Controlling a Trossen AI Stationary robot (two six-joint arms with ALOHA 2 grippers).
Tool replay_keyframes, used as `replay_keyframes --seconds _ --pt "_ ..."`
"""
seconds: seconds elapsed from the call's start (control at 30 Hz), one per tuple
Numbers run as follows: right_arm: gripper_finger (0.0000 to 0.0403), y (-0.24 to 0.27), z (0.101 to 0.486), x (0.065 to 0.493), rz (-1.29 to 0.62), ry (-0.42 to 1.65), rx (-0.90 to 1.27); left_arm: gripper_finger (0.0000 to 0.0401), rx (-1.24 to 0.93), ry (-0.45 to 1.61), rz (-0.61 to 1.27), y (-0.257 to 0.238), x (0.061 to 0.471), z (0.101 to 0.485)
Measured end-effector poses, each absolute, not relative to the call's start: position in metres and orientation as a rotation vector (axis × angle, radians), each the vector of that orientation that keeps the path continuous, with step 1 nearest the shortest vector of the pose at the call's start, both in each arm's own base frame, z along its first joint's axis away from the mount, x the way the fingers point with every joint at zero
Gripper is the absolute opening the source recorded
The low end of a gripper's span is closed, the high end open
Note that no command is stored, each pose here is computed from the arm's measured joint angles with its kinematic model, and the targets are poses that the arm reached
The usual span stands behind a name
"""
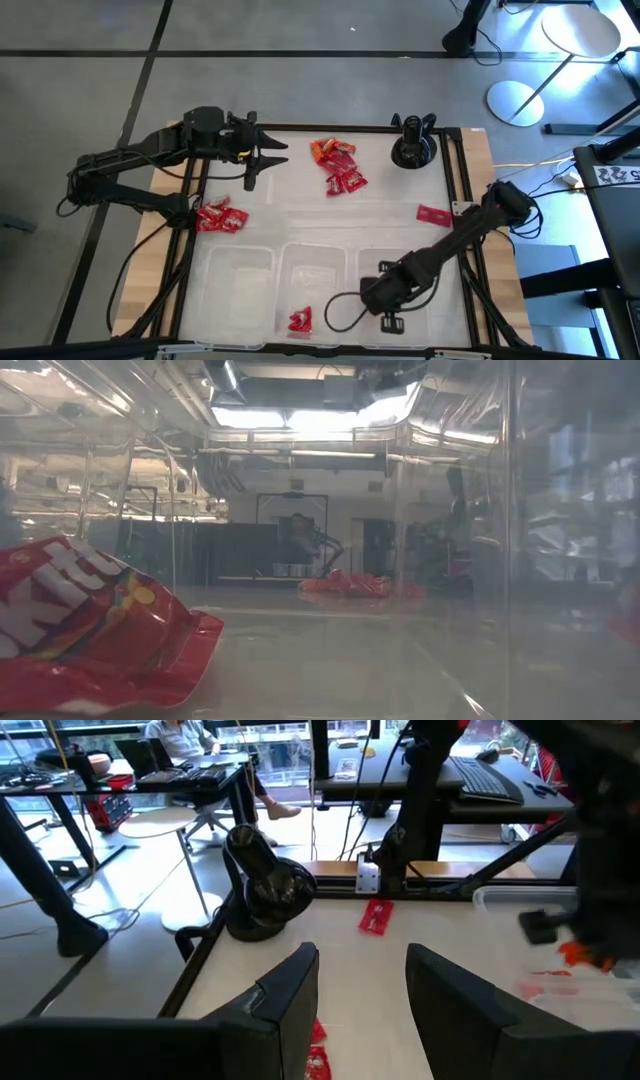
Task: Sort candy
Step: Put the orange candy into the right transparent bin, then put the light red candy into the left transparent bin
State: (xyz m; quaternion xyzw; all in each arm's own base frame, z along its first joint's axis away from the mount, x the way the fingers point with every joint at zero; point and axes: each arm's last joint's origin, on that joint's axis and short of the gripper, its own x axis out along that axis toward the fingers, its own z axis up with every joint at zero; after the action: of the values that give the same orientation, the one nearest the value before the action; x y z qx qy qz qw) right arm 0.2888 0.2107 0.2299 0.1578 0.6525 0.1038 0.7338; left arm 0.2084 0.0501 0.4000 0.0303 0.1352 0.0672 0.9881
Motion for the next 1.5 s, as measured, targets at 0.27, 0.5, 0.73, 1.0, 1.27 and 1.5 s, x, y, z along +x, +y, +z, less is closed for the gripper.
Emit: replay_keyframes --seconds 0.27,0.5,0.73,1.0,1.27,1.5 --pt "0.0033 0.206 0.189 0.288 0.039 1.5 0.434 0.0143 0.057 0.271 0.135 0.05 0.208 0.4" --pt "0.0162 0.207 0.195 0.285 0.075 1.533 0.497 0.0143 0.055 0.271 0.135 0.05 0.208 0.4" --pt "0.0245 0.198 0.246 0.283 0.009 1.549 0.434 0.0143 0.059 0.263 0.136 0.05 0.209 0.401" --pt "0.0229 0.155 0.327 0.263 -0.175 1.512 0.413 0.0143 0.072 0.226 0.137 0.052 0.213 0.403" --pt "0.0152 0.088 0.375 0.22 -0.344 1.336 0.427 0.0143 0.042 0.235 0.14 0.052 0.215 0.401" --pt "0.0127 0.03 0.369 0.179 -0.457 1.291 0.505 0.0143 -0.003 0.232 0.145 0.052 0.214 0.402"
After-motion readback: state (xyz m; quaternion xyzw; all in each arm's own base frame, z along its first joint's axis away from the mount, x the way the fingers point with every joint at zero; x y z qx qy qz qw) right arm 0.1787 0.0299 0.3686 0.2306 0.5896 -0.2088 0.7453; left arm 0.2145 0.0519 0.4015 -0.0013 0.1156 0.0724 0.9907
